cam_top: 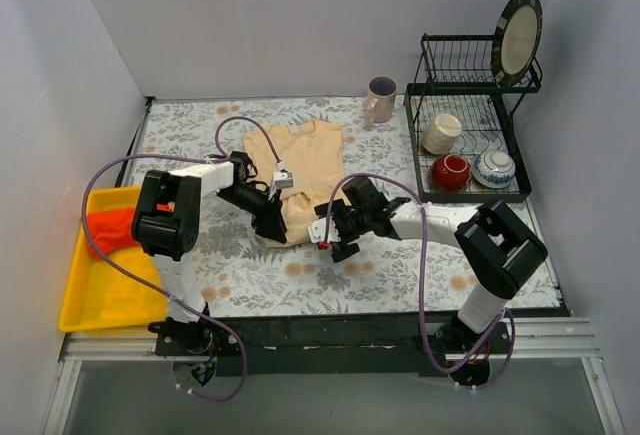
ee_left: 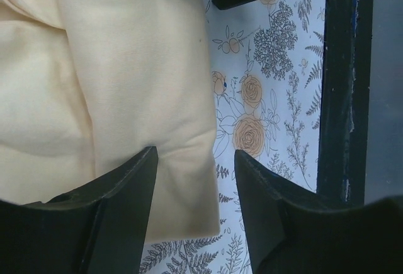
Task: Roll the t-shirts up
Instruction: Roll the T-shirt to the center of the board.
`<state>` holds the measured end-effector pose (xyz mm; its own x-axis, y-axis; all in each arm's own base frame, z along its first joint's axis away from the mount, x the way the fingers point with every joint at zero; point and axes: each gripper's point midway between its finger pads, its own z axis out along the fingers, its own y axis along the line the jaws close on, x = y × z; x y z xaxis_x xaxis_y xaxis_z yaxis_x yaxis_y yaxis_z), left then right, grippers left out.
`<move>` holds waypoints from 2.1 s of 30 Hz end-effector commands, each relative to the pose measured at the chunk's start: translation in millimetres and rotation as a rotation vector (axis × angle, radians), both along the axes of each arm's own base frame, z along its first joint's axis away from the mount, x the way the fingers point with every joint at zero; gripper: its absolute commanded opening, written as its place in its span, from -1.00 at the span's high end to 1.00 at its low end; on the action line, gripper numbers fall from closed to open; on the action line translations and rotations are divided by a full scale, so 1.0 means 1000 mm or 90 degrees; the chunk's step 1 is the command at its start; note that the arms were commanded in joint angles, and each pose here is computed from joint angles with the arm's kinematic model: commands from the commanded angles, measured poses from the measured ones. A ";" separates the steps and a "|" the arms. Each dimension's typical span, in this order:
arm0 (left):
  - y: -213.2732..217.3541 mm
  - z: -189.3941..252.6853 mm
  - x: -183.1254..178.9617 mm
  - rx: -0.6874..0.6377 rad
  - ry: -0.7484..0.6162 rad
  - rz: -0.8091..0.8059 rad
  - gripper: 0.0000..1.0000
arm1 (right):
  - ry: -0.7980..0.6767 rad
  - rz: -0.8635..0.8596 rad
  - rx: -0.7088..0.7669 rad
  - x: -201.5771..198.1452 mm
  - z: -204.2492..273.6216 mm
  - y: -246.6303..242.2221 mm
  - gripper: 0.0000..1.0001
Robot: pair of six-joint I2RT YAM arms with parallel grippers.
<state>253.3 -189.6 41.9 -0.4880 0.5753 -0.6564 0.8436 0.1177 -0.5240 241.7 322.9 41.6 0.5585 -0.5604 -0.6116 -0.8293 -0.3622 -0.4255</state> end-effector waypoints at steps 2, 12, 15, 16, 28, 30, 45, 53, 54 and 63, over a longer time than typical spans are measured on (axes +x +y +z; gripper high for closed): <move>0.021 -0.012 -0.004 0.042 0.054 -0.010 -0.04 | -0.040 -0.037 -0.015 0.026 -0.007 0.000 -0.97; 0.028 -0.009 0.021 0.015 0.085 0.016 -0.04 | -0.047 -0.004 -0.083 0.020 -0.044 -0.017 0.59; 0.028 -0.003 0.023 0.005 0.094 0.026 -0.05 | -0.088 -0.030 -0.085 0.032 -0.049 -0.018 0.77; 0.028 -0.002 0.022 0.002 0.099 0.028 -0.05 | -0.086 -0.035 -0.080 0.034 -0.049 -0.017 0.77; 0.030 0.060 0.035 0.029 -0.275 0.060 -0.31 | 0.298 -0.066 -0.124 0.017 -0.017 -0.009 0.76; 0.028 0.043 0.025 0.060 -0.372 0.038 -0.36 | 0.356 -0.078 -0.127 0.013 -0.018 -0.010 0.75; 0.018 0.018 0.036 0.181 -0.690 0.082 -0.46 | 0.459 -0.112 -0.154 0.009 -0.028 -0.020 0.75; 0.011 0.009 0.030 0.158 -0.691 0.040 -0.42 | 0.476 -0.123 -0.156 0.011 -0.028 -0.016 0.75; 0.009 0.007 0.025 0.147 -0.687 0.030 -0.41 | 0.483 -0.125 -0.158 0.011 -0.031 -0.015 0.75; 0.006 -0.014 0.006 0.133 -0.667 -0.034 -0.25 | 0.521 -0.146 -0.141 0.018 -0.026 -0.004 0.76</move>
<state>269.6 -180.3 38.9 0.2635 0.7362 -0.6234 0.8526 0.1245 0.5075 278.1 329.8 34.6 -0.0456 -0.6961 -0.7165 -0.9414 -0.2099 0.2639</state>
